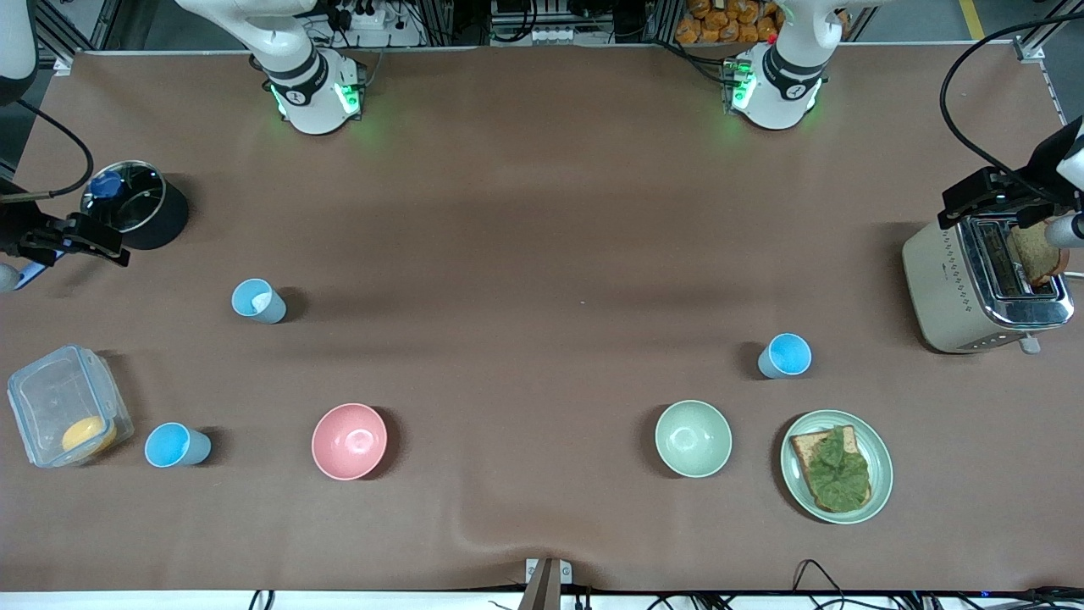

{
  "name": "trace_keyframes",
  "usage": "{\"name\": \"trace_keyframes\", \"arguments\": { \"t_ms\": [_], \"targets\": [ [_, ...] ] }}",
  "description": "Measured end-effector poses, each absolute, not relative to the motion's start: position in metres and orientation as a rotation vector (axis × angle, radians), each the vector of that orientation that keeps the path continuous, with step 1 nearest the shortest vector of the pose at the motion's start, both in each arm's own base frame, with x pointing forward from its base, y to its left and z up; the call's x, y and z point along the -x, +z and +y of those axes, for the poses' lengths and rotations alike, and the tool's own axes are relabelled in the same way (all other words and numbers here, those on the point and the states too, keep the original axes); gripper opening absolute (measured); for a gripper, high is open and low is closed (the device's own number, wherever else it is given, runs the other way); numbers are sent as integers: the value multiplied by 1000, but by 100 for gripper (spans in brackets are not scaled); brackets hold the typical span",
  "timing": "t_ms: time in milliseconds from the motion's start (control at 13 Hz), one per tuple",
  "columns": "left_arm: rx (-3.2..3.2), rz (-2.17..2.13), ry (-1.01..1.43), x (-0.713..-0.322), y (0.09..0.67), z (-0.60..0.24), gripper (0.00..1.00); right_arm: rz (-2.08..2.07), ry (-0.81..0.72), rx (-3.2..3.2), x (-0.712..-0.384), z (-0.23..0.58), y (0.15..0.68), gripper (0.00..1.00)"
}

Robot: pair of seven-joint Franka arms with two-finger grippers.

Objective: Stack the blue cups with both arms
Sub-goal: 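Reach the right gripper to the tissue cup while the left gripper reaches another cup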

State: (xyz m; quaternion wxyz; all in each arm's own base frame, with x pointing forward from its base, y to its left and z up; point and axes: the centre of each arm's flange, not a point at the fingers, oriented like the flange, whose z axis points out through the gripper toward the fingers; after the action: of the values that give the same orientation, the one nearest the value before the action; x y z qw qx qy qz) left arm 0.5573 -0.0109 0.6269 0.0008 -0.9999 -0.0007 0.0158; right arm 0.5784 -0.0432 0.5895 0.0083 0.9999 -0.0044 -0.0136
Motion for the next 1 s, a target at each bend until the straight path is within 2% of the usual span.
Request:
{"name": "trace_keyframes", "arguments": {
  "t_ms": [462,846,1000],
  "targets": [
    [3094,-15,92,-564,613,1,100,-13,-44,-3125,-578,-43,589,100],
    [3094,17,187,-594,541,-8,100,-2,-84,-3125,-583,-41,576,100],
    [3098,13,157,-602,503,-8,100,14,-184,-3123,-592,-38,544,100]
  ]
}}
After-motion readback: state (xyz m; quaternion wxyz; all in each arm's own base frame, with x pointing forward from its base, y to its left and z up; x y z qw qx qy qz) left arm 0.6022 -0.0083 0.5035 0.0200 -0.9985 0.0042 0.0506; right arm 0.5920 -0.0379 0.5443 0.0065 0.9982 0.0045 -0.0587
